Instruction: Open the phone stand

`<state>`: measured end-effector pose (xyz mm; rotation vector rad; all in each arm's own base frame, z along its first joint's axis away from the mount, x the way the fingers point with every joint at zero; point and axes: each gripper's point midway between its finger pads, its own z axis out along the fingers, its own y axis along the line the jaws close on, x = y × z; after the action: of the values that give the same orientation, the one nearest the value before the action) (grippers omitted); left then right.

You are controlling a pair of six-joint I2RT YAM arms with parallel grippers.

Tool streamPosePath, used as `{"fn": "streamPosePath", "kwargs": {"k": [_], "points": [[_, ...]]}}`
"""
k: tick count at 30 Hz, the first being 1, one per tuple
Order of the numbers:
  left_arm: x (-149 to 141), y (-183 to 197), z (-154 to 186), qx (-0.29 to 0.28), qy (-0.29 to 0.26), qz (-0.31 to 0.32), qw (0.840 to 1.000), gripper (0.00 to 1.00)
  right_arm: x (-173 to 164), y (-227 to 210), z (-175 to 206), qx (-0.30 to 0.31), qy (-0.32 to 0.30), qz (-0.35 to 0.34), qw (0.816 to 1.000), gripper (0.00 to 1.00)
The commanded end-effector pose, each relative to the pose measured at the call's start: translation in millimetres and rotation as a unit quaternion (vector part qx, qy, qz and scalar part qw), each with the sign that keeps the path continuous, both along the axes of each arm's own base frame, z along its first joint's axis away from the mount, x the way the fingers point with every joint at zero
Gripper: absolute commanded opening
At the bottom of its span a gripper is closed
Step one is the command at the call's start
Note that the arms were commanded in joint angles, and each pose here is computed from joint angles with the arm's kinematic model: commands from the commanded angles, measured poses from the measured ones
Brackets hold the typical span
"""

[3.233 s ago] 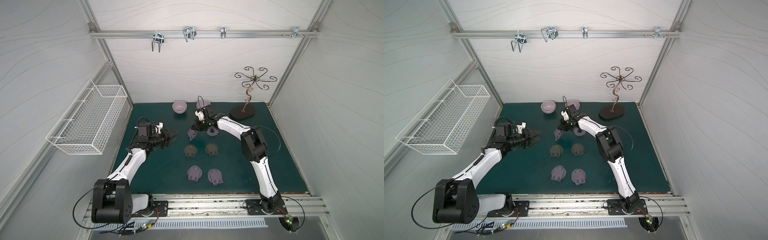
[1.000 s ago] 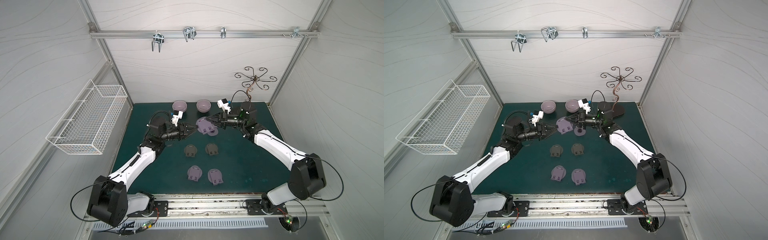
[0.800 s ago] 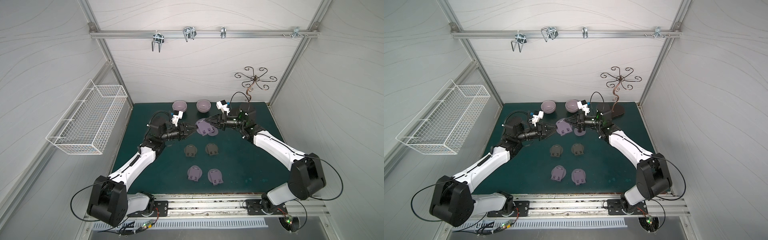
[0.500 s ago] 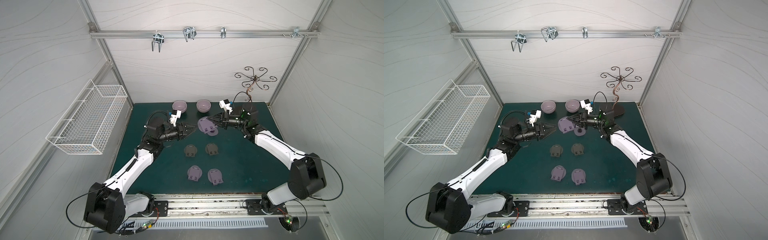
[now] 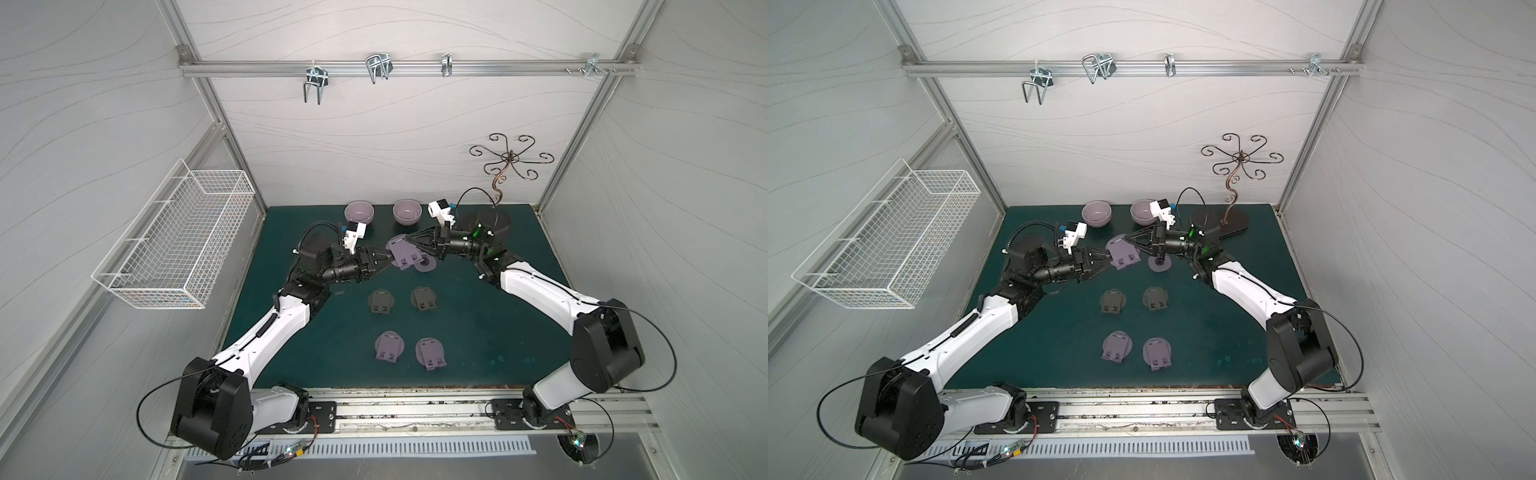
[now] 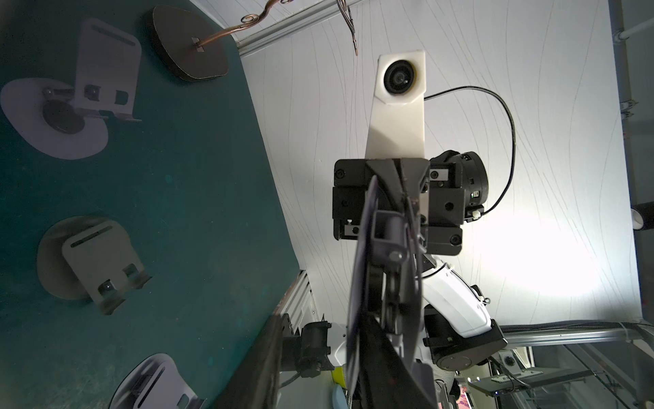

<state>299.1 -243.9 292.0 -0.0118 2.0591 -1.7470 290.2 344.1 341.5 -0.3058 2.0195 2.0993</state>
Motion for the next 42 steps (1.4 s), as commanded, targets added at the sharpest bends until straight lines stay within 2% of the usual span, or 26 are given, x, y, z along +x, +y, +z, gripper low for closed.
{"fn": "streamPosePath", "kwargs": {"k": [1, 5, 11, 18, 22, 26, 32, 42], "points": [[5.7, -4.9, 24.7, -0.013, -0.041, -0.007, 0.999, 0.36, -15.5, 10.2, 6.9, 0.014, -0.02, 0.036, 0.999, 0.0], [8.9, -7.8, 28.5, -0.02, -0.042, -0.014, 0.999, 0.29, -20.6, 16.2, 1.0, 0.012, -0.012, 0.045, 0.999, 0.0], [10.9, -11.3, 37.6, -0.046, -0.044, -0.026, 0.998, 0.0, -23.6, 18.5, -12.7, 0.006, 0.003, 0.051, 0.999, 0.0], [14.0, -15.0, 60.1, -0.088, -0.017, -0.053, 0.995, 0.0, -39.2, 19.8, -47.5, -0.024, 0.022, 0.065, 0.997, 0.0], [22.1, -17.9, 49.6, -0.056, 0.061, -0.083, 0.993, 0.0, -52.5, 21.6, -49.4, -0.027, 0.011, 0.077, 0.997, 0.0], [31.7, -18.7, 28.4, -0.051, 0.107, -0.096, 0.988, 0.0, -60.0, 22.9, -24.8, -0.012, -0.026, 0.085, 0.996, 0.0], [45.9, -23.8, -23.3, -0.066, 0.179, -0.096, 0.977, 0.0, -65.2, 25.1, 46.6, 0.053, -0.084, 0.098, 0.99, 0.0], [44.5, -27.6, -83.6, -0.044, 0.24, -0.1, 0.965, 0.0, -50.6, 22.7, 135.8, 0.151, -0.139, 0.054, 0.977, 0.0]]}}
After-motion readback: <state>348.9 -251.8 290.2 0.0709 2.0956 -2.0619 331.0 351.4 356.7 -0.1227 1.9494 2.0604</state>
